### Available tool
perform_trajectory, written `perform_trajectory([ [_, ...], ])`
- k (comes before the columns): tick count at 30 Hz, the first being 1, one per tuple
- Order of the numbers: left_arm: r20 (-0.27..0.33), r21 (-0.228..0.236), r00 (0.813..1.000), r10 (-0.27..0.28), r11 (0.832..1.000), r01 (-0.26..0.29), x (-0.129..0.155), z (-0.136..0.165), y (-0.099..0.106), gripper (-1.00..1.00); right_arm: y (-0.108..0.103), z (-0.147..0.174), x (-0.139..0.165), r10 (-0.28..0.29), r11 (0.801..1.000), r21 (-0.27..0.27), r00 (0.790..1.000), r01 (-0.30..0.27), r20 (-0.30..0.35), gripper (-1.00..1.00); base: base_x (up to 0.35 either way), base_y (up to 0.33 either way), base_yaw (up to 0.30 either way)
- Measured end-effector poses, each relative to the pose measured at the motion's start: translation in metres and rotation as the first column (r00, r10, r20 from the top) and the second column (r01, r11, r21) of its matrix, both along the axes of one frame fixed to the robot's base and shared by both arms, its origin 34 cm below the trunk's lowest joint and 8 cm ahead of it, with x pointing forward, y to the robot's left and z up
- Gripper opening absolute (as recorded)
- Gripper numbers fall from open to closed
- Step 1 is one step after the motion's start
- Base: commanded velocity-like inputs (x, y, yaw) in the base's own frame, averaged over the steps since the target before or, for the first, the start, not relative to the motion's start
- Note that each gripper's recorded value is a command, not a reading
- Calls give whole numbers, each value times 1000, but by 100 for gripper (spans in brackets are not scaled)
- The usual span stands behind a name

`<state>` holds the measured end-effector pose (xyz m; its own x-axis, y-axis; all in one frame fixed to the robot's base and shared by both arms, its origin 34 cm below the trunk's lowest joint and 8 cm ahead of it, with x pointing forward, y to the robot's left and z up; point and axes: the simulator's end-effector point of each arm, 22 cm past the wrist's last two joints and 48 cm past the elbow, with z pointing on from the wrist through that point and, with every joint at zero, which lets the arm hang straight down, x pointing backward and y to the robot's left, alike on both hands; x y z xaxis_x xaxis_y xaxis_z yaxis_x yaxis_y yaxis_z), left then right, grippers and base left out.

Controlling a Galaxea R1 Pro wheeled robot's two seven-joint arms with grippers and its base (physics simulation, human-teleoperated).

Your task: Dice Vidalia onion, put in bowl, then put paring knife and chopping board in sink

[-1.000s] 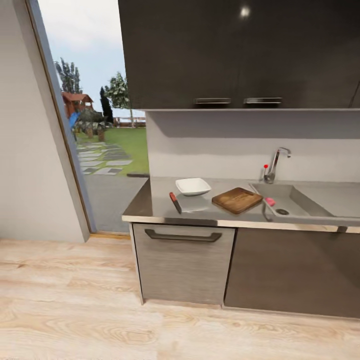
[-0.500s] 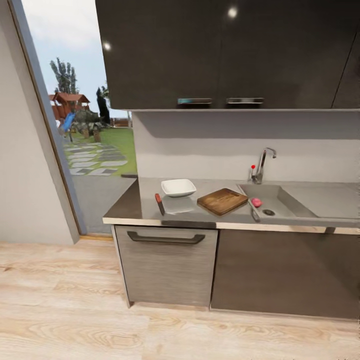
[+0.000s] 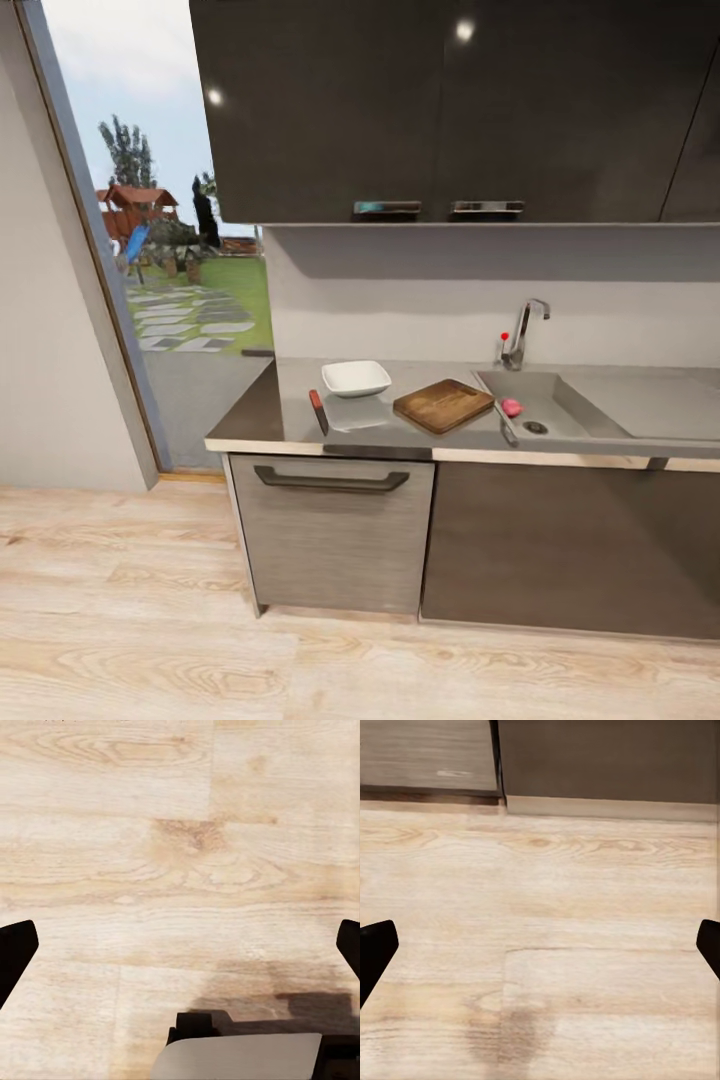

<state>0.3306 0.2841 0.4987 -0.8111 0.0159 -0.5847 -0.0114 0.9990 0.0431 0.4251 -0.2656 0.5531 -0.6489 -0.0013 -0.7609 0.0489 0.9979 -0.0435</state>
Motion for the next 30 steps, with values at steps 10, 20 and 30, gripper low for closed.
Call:
perform_trajectory([
  [10, 0, -1, 1000, 3, 1000, -3, 0, 16, 0, 100, 0, 16, 0, 0, 1000, -1, 1000, 0, 0, 100, 0, 0, 0],
  [20, -2, 0, 1000, 3, 1000, -3, 0, 32, 0, 100, 0, 32, 0, 0, 1000, 0, 1000, 0, 1, 100, 0, 0, 0],
  [30, -1, 0, 1000, 3, 1000, -3, -1, 47, 1, 100, 0, 47, 0, 1, 1000, -1, 1000, -1, 0, 100, 0, 0, 0],
])
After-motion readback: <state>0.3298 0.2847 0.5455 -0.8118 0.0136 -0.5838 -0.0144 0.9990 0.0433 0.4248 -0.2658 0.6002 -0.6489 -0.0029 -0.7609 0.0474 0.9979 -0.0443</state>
